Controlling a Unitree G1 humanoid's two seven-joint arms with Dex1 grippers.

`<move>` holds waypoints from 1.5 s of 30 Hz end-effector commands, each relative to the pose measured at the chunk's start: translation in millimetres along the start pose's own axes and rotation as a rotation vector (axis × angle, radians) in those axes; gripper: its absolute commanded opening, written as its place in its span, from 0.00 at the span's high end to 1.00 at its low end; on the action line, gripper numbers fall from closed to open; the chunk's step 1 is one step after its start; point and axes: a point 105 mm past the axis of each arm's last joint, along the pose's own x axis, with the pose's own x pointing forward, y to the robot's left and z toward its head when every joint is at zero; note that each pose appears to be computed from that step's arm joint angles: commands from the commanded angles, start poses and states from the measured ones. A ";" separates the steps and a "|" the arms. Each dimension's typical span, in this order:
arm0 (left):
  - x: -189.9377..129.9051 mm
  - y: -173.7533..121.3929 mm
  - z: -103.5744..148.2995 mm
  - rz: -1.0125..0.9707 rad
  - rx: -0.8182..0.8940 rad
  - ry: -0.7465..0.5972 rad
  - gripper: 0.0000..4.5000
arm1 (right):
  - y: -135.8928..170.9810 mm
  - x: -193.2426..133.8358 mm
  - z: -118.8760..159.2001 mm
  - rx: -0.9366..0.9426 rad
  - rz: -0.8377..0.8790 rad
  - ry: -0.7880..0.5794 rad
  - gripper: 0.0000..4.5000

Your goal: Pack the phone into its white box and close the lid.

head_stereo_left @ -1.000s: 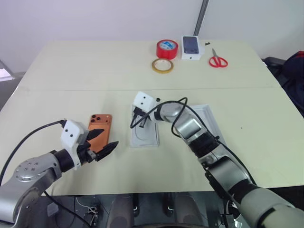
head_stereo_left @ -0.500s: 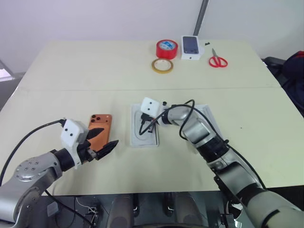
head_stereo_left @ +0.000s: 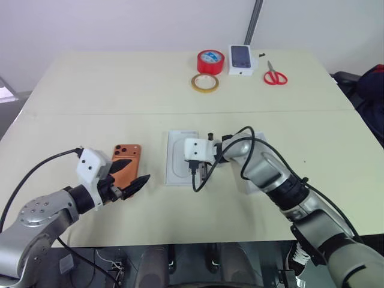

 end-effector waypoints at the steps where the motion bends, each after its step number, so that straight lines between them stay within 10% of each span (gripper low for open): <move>1: -1.2 -1.2 5.1 0.003 0.022 -0.015 0.12 | -17.1 -7.0 26.7 0.002 -0.087 -0.099 0.99; 16: -24.5 85.9 -33.1 0.469 -0.340 0.244 0.00 | -4.7 43.2 94.1 0.147 -0.068 -0.221 1.00; 27: -14.5 60.9 -46.0 0.261 -0.478 0.429 0.00 | 34.3 74.3 94.5 0.006 0.107 -0.112 1.00; 45: 10.8 16.0 -36.8 0.024 -0.595 0.339 0.00 | 38.8 78.1 99.7 -0.007 0.126 -0.138 1.00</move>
